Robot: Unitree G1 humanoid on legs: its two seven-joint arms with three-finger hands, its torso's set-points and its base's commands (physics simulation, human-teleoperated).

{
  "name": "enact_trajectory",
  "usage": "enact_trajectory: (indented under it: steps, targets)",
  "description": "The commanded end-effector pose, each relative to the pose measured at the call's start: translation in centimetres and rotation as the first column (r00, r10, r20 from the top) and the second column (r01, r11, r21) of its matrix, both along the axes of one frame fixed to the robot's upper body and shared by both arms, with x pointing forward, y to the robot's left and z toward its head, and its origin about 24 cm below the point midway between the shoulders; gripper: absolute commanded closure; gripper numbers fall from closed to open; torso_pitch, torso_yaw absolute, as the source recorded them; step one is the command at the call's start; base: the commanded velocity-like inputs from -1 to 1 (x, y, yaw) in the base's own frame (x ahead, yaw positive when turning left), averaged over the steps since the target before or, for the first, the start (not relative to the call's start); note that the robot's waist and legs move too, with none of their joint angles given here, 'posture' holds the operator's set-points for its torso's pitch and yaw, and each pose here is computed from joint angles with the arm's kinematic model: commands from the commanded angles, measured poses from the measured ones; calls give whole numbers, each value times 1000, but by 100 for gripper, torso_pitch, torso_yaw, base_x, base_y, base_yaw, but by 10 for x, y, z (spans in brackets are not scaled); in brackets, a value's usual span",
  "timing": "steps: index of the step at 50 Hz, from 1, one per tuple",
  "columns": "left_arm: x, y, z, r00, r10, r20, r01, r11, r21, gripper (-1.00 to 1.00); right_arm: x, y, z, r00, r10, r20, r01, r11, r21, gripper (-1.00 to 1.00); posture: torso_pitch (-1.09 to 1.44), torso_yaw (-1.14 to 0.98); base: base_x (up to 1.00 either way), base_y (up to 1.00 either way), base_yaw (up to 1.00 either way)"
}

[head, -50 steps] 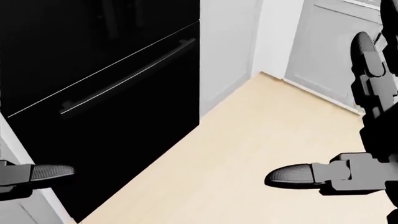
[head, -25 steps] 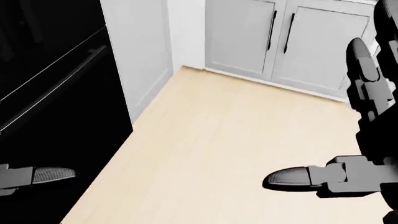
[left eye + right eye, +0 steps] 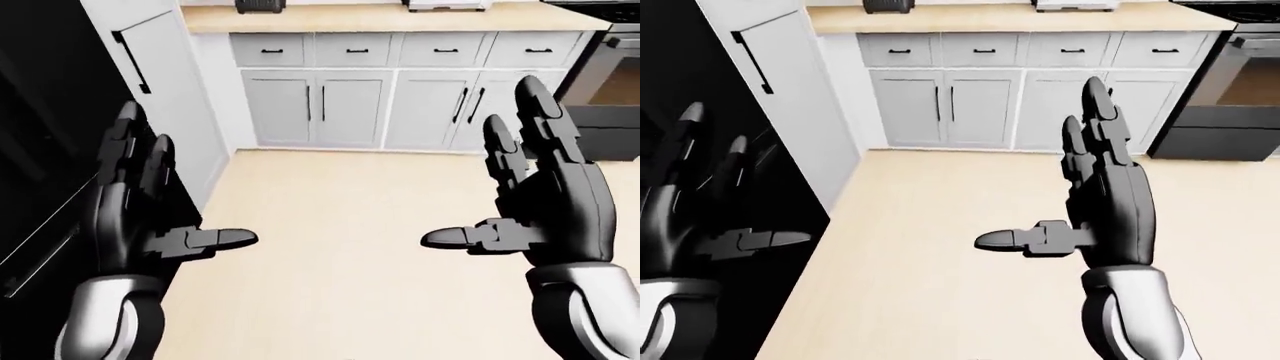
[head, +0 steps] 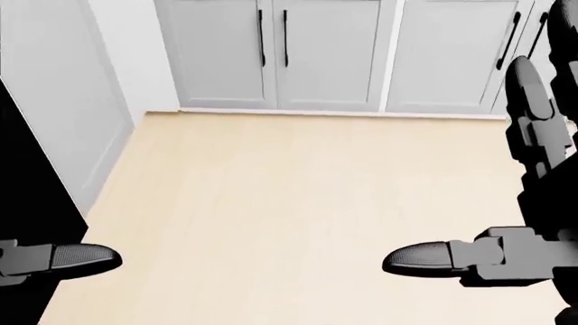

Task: Navigate to the stove.

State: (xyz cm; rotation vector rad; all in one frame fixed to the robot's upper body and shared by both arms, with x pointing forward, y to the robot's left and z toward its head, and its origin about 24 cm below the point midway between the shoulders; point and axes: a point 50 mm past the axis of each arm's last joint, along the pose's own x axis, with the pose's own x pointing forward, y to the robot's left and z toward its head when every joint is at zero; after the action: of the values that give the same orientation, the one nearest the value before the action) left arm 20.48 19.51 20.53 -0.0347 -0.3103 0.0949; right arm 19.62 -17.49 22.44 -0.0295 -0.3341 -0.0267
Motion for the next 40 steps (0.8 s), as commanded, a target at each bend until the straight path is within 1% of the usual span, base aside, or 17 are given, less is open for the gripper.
enact_trajectory:
  steps: [1,9,11,19,26,40]
  targets:
    - [-5,-4,13,996,-18,87,17,1000,18,-100,-5,-3,12,996,-18,83,19,1000,-10,-100,0,0,0,0,-58]
    - [-4,-4,13,996,-15,86,14,1000,15,-100,-5,-3,12,996,-20,84,22,1000,-12,-100,0,0,0,0,-57]
    - [-5,-4,13,996,-15,86,14,1000,16,-100,-4,-5,13,996,-42,81,43,999,-9,-100,0,0,0,0,-47]
    - [-3,-4,12,996,-19,84,18,1000,20,-100,-1,-6,9,997,-66,46,66,998,1,-100,0,0,0,0,0]
    - [-4,-5,14,996,-19,85,17,1000,19,-100,0,-4,7,998,-52,41,52,999,-8,-100,0,0,0,0,0]
    - [-3,-4,13,996,-14,84,13,1000,16,-100,0,-4,5,998,-58,33,59,998,-25,-100,0,0,0,-20,0]
